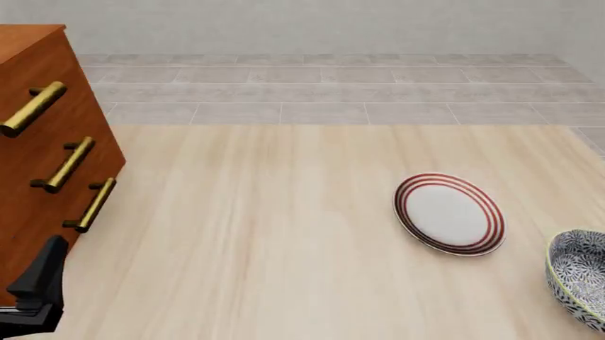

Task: Put the bowl on top of the cabinet.

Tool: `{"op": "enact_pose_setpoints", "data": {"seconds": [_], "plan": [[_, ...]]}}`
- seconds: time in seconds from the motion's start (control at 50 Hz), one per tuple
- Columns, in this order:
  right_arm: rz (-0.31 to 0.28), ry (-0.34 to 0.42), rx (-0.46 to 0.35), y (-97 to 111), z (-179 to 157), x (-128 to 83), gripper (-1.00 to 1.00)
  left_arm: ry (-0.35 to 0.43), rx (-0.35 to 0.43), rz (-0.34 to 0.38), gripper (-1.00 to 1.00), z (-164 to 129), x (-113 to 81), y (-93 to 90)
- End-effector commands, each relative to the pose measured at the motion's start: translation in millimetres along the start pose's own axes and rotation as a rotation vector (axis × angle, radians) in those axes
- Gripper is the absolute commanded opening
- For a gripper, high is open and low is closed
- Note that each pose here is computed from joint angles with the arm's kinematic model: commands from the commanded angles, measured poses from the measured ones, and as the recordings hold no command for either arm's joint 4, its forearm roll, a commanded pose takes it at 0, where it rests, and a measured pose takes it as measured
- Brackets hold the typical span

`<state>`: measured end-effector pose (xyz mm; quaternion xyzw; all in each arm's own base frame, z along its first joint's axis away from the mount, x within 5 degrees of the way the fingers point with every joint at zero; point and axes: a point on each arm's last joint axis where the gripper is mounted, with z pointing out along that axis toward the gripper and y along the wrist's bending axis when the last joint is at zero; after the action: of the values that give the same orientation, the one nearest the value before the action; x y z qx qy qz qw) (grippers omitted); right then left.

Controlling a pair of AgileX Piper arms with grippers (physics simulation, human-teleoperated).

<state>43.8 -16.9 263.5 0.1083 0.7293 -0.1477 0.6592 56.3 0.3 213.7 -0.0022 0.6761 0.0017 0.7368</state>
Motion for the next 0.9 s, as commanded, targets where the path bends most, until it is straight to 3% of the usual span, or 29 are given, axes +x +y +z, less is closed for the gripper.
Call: {"op": "enact_pose_setpoints", "data": {"seconds": [0.02,0.16,0.52,0.9], "plan": [[-0.026,0.058,0.089,-5.3,4.1,-5.6,1.0,-0.002,0.0,0.003,1.0,0.0,-0.2,0.0],[-0.026,0.092,0.138,-8.4,11.3,2.1,1.0,0.002,0.0,-0.001,1.0,0.2,0.0,0.0],[-0.074,0.15,0.235,-21.6,35.5,-1.0,1.0,0.0,0.0,0.002,1.0,0.3,0.2,0.0],[-0.099,0.204,0.276,-35.1,64.7,3.4,1.0,0.001,0.0,0.001,1.0,0.8,0.3,0.0]]}}
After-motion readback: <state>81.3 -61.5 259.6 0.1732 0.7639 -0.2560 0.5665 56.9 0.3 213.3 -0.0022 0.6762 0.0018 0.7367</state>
